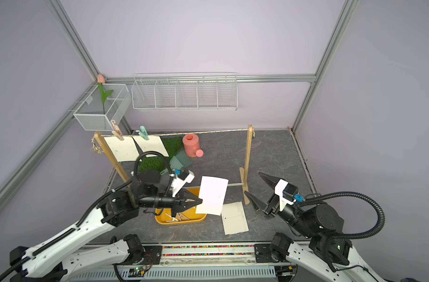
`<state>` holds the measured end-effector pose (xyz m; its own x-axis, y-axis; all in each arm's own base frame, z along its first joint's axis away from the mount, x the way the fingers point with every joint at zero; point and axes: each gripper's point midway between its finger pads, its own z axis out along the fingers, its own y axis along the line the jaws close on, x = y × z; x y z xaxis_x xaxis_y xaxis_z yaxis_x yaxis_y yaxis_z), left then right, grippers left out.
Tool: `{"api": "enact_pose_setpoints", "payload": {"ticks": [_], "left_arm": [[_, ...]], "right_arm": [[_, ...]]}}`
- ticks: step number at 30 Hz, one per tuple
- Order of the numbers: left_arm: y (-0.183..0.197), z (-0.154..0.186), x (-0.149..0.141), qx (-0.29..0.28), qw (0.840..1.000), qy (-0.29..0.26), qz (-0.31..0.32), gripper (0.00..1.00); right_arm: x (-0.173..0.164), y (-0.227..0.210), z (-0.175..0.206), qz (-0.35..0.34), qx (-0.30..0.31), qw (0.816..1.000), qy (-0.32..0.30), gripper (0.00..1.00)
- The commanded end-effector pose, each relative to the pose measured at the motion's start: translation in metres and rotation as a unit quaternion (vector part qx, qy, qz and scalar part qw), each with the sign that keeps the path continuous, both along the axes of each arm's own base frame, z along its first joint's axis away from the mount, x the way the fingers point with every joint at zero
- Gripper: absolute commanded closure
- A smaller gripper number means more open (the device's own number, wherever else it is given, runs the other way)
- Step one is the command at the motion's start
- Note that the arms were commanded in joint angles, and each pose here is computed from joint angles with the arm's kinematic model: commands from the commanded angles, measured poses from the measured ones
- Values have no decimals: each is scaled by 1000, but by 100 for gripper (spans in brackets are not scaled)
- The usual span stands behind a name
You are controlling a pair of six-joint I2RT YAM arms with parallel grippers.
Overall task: Remove the postcards from the strings
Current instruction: Place the postcard on the postcard.
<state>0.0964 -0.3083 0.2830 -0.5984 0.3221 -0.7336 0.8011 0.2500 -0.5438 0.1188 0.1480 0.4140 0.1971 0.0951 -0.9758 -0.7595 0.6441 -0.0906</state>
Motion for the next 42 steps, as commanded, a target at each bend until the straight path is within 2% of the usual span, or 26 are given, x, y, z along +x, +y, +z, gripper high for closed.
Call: {"api": "enact_pose_setpoints", "payload": {"ticks": [1, 5, 8, 10, 13, 21, 28, 42], "left_arm": [[-17, -35, 1, 49, 989, 108, 90, 100], [-24, -62, -9, 101, 965, 195, 140, 100], [-31, -77, -7, 89, 947, 245, 189, 100], [-38, -95, -6, 80, 928, 294, 214, 100], [-51, -116, -5, 82, 908, 333, 240, 100], [-95, -127, 12, 65, 892, 349, 280, 100], [-107, -161, 2, 80, 866, 380, 316, 100], [-111, -187, 3, 96, 850, 405, 322, 100]], "right_arm": [[7, -14, 16, -46, 19, 998, -41, 21], [6, -22, 34, -63, 40, 995, -67, 20], [4, -22, 44, -58, 47, 994, -76, 20], [0, -19, 47, -45, 49, 994, -82, 20], [0, -15, 44, -37, 46, 995, -82, 20], [-3, -13, 39, -28, 46, 995, -78, 19], [-8, -22, 43, -29, 57, 994, -83, 19], [-8, -21, 42, -28, 55, 995, -80, 19]]}}
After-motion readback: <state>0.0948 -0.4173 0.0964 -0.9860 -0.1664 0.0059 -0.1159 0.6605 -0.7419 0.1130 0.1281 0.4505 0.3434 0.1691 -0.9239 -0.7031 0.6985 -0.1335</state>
